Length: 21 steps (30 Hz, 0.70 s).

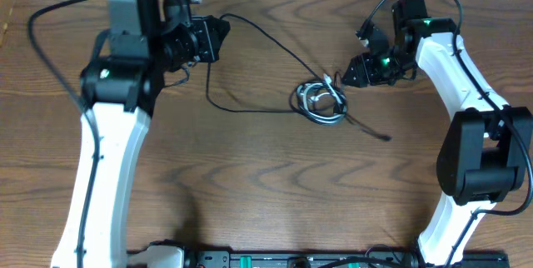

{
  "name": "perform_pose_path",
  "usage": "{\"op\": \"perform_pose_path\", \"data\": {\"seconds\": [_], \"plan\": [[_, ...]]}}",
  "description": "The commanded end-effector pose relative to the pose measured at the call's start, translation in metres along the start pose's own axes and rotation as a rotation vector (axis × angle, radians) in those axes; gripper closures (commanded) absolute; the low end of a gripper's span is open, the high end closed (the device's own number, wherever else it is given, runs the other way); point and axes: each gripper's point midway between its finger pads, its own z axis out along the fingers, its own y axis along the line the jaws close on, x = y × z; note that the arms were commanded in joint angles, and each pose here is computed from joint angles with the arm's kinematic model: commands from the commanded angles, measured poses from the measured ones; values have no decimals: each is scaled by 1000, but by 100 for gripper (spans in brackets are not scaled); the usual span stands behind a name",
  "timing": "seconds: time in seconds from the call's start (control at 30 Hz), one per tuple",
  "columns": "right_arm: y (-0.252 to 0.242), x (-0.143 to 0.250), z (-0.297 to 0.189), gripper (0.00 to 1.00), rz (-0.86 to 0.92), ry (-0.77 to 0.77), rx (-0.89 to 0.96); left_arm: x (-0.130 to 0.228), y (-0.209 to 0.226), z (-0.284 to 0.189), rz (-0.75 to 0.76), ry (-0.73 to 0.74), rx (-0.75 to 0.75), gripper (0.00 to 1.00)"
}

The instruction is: Untangle cables

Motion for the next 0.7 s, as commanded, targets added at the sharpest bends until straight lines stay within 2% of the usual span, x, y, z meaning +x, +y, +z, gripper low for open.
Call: {"op": "perform_pose_path", "data": {"seconds": [0.0, 0.1, 0.3, 0.4, 0.5, 0.67], "plan": [[13, -11, -11, 47, -24, -41, -25, -17, -23, -26, 43, -72, 42, 92], [20, -14, -13, 48, -49, -57, -66, -18, -25, -30, 32, -80, 45, 93], [59, -23, -32, 47, -222, -114, -241, -22, -25, -28, 29, -93, 48, 92], [70, -21, -36, 45, -275, -115, -252, -26, -27, -28, 18, -111, 55, 93], [69, -19, -31, 46, -266, -92, -215, -30, -28, -29, 9, -125, 60, 93], [65, -20, -13, 51, -132, -70, -153, -31, -28, -29, -3, -130, 63, 92]]}}
